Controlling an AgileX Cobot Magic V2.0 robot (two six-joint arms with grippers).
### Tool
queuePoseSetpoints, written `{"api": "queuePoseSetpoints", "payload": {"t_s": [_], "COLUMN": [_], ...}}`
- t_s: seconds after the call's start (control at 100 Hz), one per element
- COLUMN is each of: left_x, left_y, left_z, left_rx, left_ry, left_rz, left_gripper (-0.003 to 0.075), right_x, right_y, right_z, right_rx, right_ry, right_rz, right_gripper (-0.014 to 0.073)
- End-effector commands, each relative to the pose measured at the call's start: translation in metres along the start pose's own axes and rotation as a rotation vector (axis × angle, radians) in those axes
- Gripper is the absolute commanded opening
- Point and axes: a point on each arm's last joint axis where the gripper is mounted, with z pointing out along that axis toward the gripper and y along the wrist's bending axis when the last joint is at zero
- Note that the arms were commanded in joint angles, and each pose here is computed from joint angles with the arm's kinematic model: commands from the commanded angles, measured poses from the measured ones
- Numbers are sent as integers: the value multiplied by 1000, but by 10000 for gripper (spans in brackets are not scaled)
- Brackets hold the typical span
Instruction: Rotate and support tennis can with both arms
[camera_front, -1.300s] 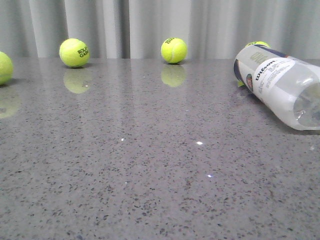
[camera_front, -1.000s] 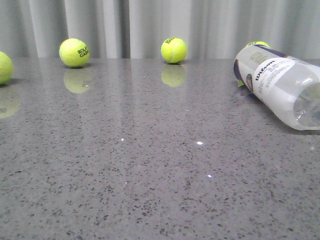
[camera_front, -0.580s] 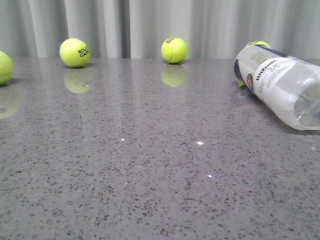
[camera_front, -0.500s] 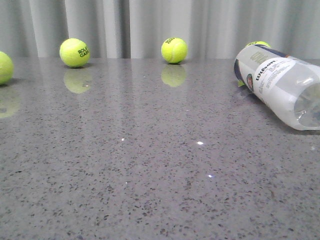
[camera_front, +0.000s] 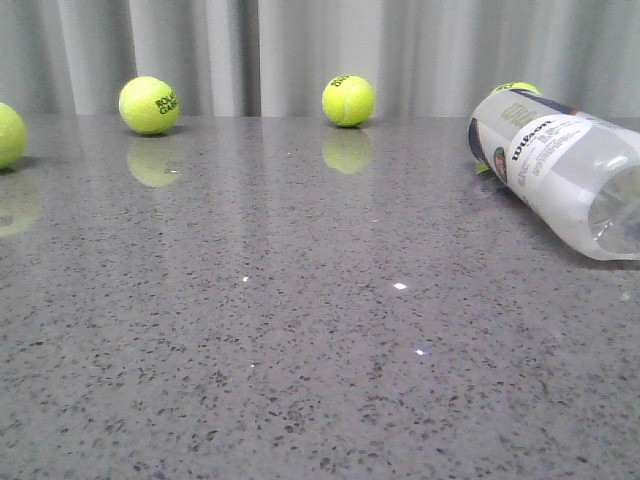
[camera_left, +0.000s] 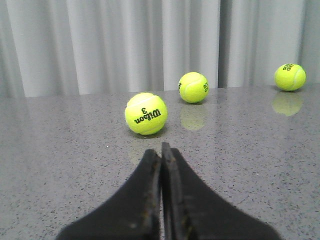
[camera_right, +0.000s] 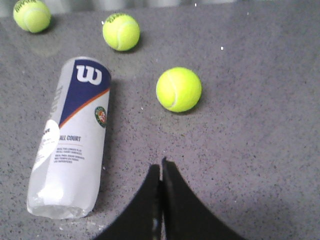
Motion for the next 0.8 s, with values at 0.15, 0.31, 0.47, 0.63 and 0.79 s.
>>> {"api": "queuePoseSetpoints", "payload": {"t_s": [0.15, 0.31, 0.47, 0.63, 0.79], "left_x": [6, 6, 6, 6, 6], "left_y": [0, 0, 0, 0, 0], "left_z": [-2, -2, -2, -2, -2], "left_rx": [-3, -3, -3, -3, -3], "left_ry": [-73, -73, -73, -73, -73], "left_rz": [-16, -16, -16, -16, -16], "left_gripper": [-21, -21, -21, -21, -21], "right_x": [-8, -6, -7, -12, -18], "right_y": [1, 1, 4, 14, 27], "right_z": [13, 13, 13, 18, 38], "right_rx": [7, 9, -21, -131, -259], "right_ry": [61, 76, 69, 36, 45], "right_rz": [-6, -6, 24, 30, 14], "right_gripper": [208, 666, 635, 635, 635]}}
